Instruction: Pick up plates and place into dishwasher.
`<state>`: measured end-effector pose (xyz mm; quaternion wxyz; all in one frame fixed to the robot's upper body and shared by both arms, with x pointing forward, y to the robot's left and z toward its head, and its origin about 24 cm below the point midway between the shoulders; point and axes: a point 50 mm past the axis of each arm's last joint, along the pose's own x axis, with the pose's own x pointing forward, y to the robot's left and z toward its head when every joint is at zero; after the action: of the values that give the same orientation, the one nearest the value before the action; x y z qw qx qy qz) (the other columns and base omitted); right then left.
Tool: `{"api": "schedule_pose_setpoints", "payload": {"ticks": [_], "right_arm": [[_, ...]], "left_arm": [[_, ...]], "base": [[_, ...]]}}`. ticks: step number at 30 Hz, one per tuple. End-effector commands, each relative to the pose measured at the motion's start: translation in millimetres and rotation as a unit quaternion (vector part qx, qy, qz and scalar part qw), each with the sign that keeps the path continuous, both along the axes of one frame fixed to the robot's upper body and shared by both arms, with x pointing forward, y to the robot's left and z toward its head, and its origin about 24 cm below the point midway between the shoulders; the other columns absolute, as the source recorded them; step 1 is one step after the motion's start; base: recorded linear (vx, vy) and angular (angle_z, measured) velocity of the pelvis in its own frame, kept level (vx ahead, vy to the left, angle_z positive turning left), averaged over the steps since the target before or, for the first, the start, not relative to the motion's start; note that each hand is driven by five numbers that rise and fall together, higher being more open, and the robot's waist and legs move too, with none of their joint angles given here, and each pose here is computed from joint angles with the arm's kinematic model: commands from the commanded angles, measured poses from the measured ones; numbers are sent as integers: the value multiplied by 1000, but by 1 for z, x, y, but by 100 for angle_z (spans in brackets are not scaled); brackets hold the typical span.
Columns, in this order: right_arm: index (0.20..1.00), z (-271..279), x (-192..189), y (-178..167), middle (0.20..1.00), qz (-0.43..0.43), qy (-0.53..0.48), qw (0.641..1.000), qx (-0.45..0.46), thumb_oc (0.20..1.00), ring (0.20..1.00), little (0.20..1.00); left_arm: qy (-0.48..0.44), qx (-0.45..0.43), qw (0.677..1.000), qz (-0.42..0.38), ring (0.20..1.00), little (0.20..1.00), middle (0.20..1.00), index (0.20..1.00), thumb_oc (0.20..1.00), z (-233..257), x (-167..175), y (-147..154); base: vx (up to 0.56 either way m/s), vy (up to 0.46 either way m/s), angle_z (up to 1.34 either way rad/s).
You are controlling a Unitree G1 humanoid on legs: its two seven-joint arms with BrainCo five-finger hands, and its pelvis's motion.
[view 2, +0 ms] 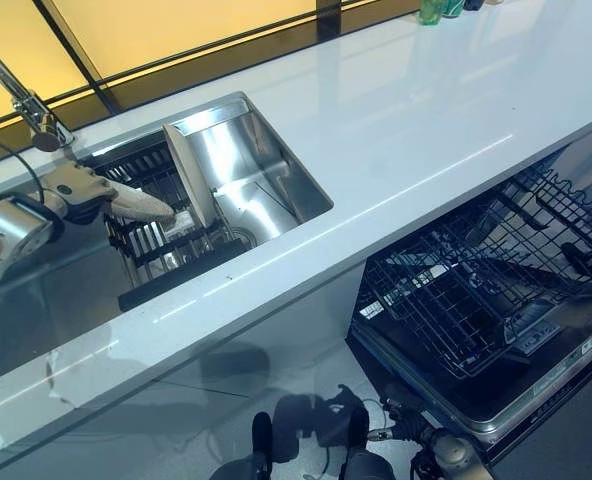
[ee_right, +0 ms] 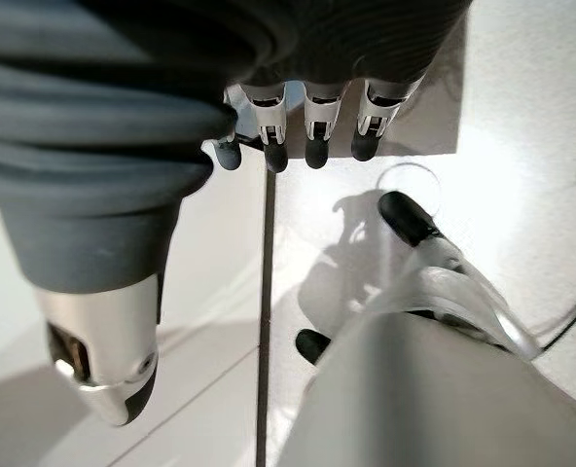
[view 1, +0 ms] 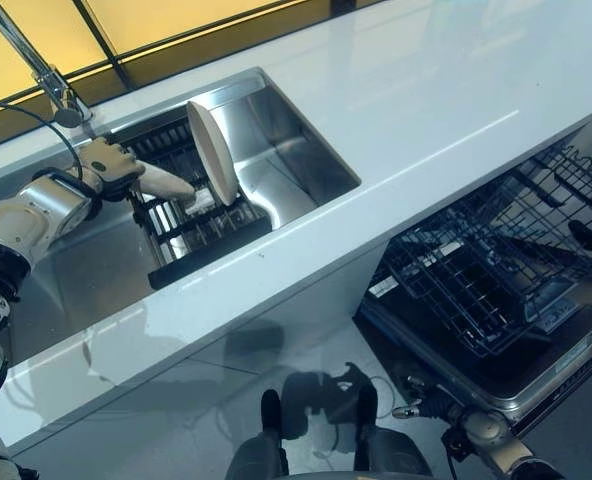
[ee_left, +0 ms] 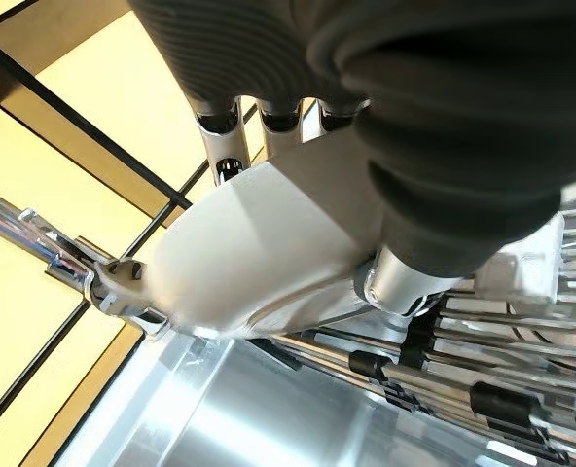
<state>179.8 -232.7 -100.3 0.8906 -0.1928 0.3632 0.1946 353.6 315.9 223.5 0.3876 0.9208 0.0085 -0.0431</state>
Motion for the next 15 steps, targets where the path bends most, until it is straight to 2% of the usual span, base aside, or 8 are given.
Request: {"api": "schedule_pose_setpoints", "payload": {"ticks": [1, 5, 15], "right_arm": [[1000, 29, 20, 17, 1000, 51, -86, 993, 63, 1000, 1000, 1000], [1000, 64, 36, 23, 1000, 84, -174, 979, 68, 1000, 1000, 1000], [1000, 139, 50, 11, 1000, 139, -291, 939, 122, 1000, 1000, 1000]], "left_arm": [[-77, -22, 996, 25, 200, 200, 200, 200, 200, 51, -1, 11], [-73, -50, 996, 25, 200, 200, 200, 200, 200, 44, -8, 21], [-102, -136, 985, 17, 200, 200, 200, 200, 200, 22, -33, 47]], "base": [[43, -50, -1], [42, -43, 0], [51, -40, 0]]}}
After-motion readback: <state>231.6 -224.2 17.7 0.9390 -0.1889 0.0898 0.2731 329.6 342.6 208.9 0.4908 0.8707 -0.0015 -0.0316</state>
